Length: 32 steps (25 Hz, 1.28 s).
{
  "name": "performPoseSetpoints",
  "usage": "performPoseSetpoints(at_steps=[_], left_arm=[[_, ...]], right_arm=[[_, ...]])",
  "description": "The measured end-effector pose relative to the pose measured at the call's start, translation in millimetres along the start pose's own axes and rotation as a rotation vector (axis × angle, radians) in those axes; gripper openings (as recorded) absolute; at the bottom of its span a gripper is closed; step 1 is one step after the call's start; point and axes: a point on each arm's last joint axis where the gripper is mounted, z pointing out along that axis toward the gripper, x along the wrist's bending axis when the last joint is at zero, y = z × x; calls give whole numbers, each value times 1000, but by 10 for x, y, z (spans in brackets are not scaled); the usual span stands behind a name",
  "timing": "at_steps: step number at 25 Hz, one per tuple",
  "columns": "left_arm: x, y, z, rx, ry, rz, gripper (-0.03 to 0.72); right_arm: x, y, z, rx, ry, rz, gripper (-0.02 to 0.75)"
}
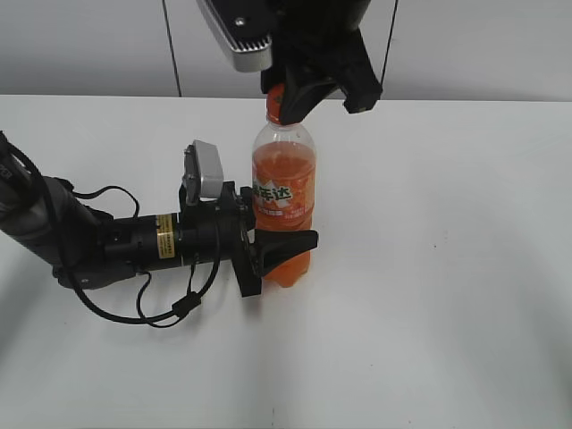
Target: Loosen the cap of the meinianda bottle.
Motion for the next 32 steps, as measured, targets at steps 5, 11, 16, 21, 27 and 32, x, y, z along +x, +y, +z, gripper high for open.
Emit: performPoseSetpoints(at_steps=[5,11,16,21,27,32], left_arm=[[0,0,0,0,0,1,395],[0,0,0,0,0,1,395],[-1,0,0,0,-1,1,395],[-1,0,0,0,-1,1,395],[-1,0,0,0,-1,1,395],[-1,0,0,0,-1,1,395]], right_arm=[[0,1,0,-1,0,-9,268],[-1,-6,0,7,0,-69,268],[0,-6,-4,7,-1,-182,268],[0,-4,-4,10,0,-349,268],[0,-8,-13,15,-1,-428,268],[5,18,-22,21,-2,-456,267]])
